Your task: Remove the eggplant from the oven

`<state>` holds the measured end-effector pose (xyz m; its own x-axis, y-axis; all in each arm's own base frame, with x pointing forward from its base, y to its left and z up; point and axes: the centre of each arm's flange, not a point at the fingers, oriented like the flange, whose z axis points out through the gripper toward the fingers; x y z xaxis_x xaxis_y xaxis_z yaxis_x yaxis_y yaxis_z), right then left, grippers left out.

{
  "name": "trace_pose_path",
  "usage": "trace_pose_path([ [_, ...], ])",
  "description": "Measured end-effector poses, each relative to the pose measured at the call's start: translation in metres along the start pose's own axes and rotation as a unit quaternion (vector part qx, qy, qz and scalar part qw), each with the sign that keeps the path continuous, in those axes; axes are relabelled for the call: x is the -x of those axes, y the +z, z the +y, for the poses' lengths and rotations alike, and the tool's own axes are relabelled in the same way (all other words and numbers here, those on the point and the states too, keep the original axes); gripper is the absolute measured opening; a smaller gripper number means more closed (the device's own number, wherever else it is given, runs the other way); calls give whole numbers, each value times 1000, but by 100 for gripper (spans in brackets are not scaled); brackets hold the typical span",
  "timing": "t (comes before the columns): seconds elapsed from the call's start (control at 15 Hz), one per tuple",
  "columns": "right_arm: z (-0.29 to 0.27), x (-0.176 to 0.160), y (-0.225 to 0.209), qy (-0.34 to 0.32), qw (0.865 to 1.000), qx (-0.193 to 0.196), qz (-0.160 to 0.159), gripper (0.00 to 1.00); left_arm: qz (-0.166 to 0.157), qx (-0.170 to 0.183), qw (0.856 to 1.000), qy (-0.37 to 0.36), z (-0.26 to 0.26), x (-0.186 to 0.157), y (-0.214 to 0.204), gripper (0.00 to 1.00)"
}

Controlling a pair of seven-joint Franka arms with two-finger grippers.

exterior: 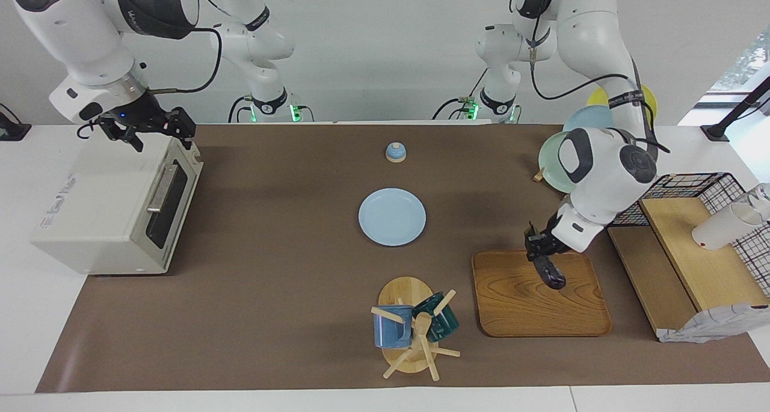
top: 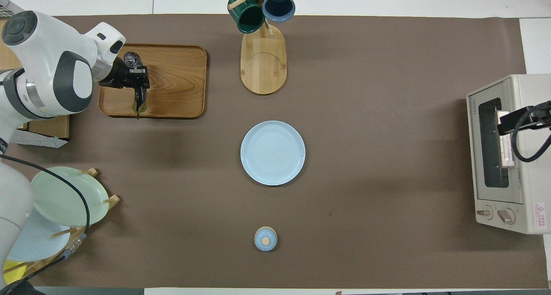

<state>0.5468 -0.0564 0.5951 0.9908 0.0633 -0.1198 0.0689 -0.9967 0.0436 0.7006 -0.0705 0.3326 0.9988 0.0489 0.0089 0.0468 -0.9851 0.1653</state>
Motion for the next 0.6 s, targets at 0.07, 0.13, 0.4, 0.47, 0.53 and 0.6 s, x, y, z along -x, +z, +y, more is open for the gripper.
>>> trace_pose_path([
  [0.07, 0, 0, 0, 0, 1000, 0, 0, 100, 3, -3, 1000, 1, -2, -4, 3, 26],
  [0.13, 0, 0, 0, 0, 1000, 0, 0, 100, 7, -9, 1000, 6, -2, -5, 3, 26],
  [0.4, 0, 0, 1, 0, 1000, 0, -1, 100, 9, -24, 1000, 14, -8, -6, 1, 64],
  [0.47, 0, 0, 1, 0, 1000, 0, -1, 100, 10, -24, 1000, 13, -10, -7, -1, 74],
  [0.53, 0, 0, 1, 0, 1000, 0, -1, 100, 14, -24, 1000, 12, -12, -8, -6, 85],
  [0.6, 0, 0, 1, 0, 1000, 0, -1, 100, 20, -21, 1000, 9, -13, -9, -15, 96],
])
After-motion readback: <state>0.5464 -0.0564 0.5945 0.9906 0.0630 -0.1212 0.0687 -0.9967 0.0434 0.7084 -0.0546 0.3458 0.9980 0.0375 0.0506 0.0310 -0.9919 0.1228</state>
